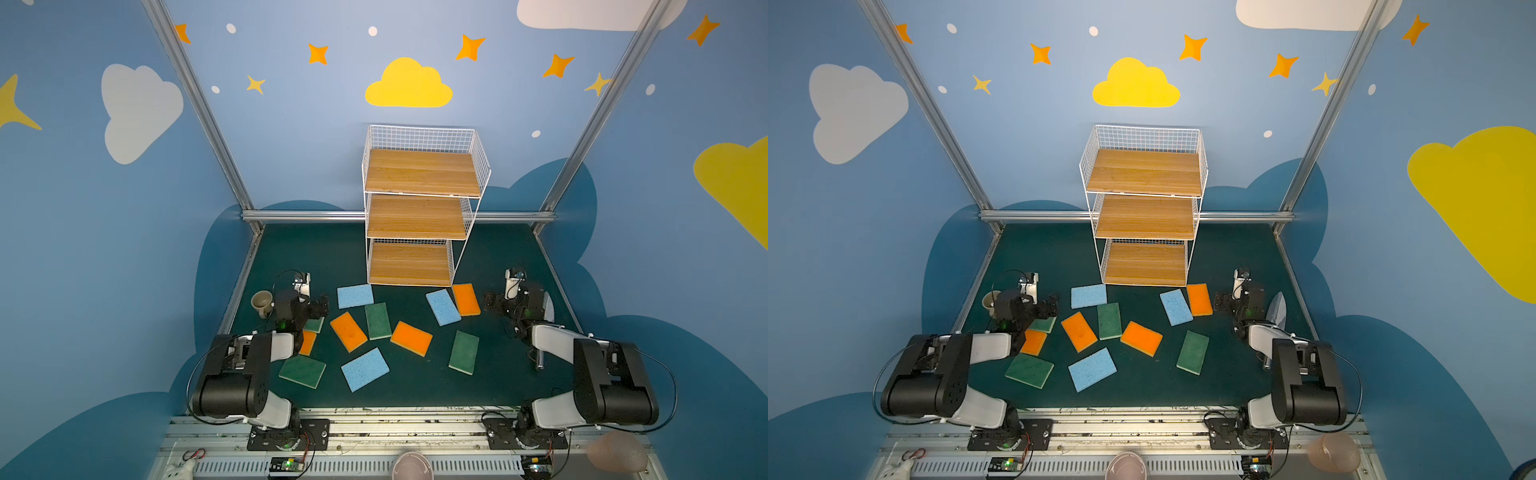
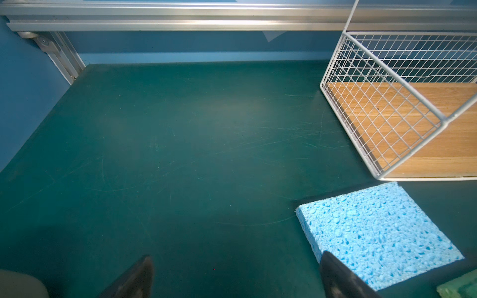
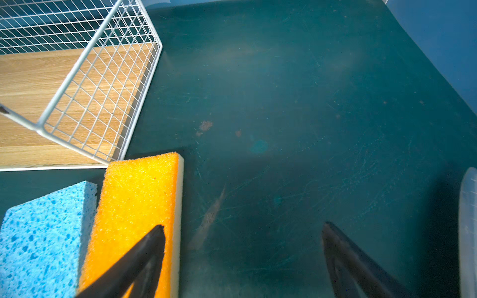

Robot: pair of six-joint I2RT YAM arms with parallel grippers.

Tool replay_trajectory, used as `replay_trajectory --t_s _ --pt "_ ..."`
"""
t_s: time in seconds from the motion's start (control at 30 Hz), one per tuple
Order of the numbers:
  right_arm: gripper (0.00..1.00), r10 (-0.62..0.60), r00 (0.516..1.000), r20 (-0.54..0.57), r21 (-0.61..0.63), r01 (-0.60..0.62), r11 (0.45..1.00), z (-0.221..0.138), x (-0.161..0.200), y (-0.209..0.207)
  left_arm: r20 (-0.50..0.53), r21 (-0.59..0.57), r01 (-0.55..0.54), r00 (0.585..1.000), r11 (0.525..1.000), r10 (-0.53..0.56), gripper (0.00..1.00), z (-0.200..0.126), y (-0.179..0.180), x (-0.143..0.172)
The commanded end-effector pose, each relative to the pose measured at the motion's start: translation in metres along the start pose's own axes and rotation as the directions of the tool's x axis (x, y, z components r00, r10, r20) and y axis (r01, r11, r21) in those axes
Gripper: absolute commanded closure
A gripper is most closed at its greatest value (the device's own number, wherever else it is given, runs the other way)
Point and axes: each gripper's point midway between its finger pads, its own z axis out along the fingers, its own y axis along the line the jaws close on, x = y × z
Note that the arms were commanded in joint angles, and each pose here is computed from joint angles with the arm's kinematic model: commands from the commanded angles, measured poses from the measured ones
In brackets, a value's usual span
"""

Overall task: Arrange cleaning sponges on a shelf
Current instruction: Pick up the cleaning sponge from the center of the table.

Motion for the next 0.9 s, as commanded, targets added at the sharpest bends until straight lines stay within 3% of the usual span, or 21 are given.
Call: replay_trajectory --t_s 0.0,0.7,0.8,0.87 --pt "0.07 0.004 1.0 0.03 -0.002 -0.004 1.0 0.002 -0.011 0.001 0.028 0.01 0.007 1.0 1.0 -0.007 0.0 0.004 0.0 -0.011" --pt "0.07 0.021 0.999 0.028 -0.021 -0.02 1.0 0.001 -0.011 0.0 0.027 -0.003 0.018 0.999 1.0 -0.018 0.0 0.004 0.002 -0.011" --pt "0.07 -0.041 0.998 0.047 -0.004 0.042 0.999 -0.007 -0.026 0.003 0.063 -0.091 0.07 0.996 0.993 -0.064 0.0 0.002 0.018 -0.025" --pt "0.07 0.086 0.996 -0.007 0.091 -0.085 0.992 -0.018 -0.032 -0.012 -0.009 -0.081 0.055 0.998 0.995 -0.056 0.0 -0.003 0.015 -0.031"
